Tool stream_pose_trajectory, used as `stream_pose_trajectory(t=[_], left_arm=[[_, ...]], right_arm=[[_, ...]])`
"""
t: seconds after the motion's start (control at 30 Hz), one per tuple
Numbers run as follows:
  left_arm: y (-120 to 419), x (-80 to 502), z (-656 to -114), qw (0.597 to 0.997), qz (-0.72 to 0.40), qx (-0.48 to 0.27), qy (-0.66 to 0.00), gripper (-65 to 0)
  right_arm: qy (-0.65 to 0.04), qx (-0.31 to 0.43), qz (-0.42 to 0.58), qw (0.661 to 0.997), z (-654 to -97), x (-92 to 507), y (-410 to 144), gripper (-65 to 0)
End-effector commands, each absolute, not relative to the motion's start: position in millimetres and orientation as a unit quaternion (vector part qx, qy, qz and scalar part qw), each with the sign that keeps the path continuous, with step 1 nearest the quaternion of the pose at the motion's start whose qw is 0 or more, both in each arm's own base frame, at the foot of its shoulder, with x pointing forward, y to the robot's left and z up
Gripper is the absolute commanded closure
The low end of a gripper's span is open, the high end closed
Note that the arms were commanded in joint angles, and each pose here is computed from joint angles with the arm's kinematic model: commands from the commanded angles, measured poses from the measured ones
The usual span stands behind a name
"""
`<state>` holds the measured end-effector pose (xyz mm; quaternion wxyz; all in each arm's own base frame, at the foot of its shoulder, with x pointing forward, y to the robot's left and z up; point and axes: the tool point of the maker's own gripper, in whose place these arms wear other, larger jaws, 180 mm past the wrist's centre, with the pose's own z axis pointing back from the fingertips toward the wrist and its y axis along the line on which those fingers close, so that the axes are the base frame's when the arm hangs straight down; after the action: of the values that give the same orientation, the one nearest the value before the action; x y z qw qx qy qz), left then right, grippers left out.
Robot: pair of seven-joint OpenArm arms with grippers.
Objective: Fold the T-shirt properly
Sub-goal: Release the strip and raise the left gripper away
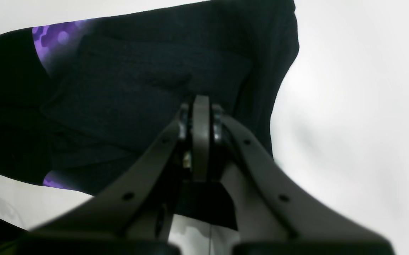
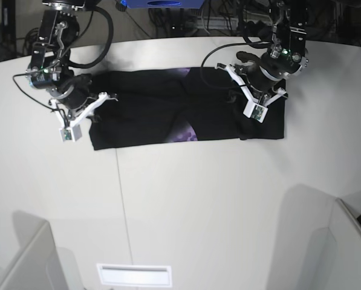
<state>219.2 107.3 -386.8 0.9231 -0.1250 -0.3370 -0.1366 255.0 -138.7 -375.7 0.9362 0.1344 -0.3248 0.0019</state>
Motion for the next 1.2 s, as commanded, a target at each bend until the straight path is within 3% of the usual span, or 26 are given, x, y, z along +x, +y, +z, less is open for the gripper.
stream_pose_trajectory(t=[0.0, 0.1, 0.2, 0.53, 0.57, 0.63, 0.77, 0.87, 0.9, 1.07, 1.1, 1.17], left_arm=[[105.5, 225.2, -378.3, 0.916, -0.137, -0.129, -0.354, -28.0], [102.9, 228.6, -376.2, 0.914, -0.140, -0.131, -0.358, -41.0], [85.1, 231.2, -374.8, 0.908, -0.162, -0.147, -0.359, -47.6], [65.8, 225.0, -373.7, 0.902, -0.181, -0.166, -0.355, -47.6], [71.1, 226.5, -372.4, 0.903, -0.176, -0.160, -0.358, -46.2], [94.0, 229.6, -370.3, 0.908, -0.154, -0.137, -0.364, -37.2], [159.1, 230.7, -368.4, 0.921, -0.089, -0.074, -0.372, 0.0], [189.2, 222.6, -370.3, 0.927, -0.060, -0.045, -0.366, 0.0], [199.2, 218.5, -370.6, 0.929, -0.051, -0.035, -0.365, 0.0], [272.2, 204.0, -359.9, 0.929, 0.017, 0.039, -0.369, 0.0], [283.6, 201.5, -355.9, 0.927, 0.021, 0.050, -0.371, 0.0], [301.5, 196.3, -347.4, 0.924, 0.015, 0.067, -0.376, 0.0]], right_arm=[[-0.344, 0.135, 0.003, 0.929, -366.7, 261.9, -140.1, 0.0], [-0.344, 0.135, 0.003, 0.929, -366.7, 261.9, -140.1, 0.0], [-0.343, 0.135, 0.003, 0.930, -367.1, 261.4, -140.1, 0.0], [-0.344, 0.134, 0.002, 0.929, -367.1, 261.2, -140.6, 0.0], [-0.345, 0.134, 0.002, 0.929, -366.7, 261.8, -140.6, 0.0], [-0.345, 0.138, 0.001, 0.929, -366.0, 262.9, -138.5, 0.0], [-0.346, 0.146, -0.005, 0.927, -365.6, 263.7, -132.1, 0.0], [-0.347, 0.147, -0.004, 0.926, -364.8, 264.8, -132.1, 0.0], [-0.349, 0.147, -0.004, 0.926, -363.6, 266.6, -132.1, -6.0], [-0.323, 0.137, -0.010, 0.936, -364.6, 266.3, -143.4, -59.0], [-0.325, 0.130, -0.024, 0.936, -363.5, 266.8, -153.7, -65.0], [-0.324, 0.121, -0.043, 0.937, -363.7, 267.5, -167.3, -65.0]])
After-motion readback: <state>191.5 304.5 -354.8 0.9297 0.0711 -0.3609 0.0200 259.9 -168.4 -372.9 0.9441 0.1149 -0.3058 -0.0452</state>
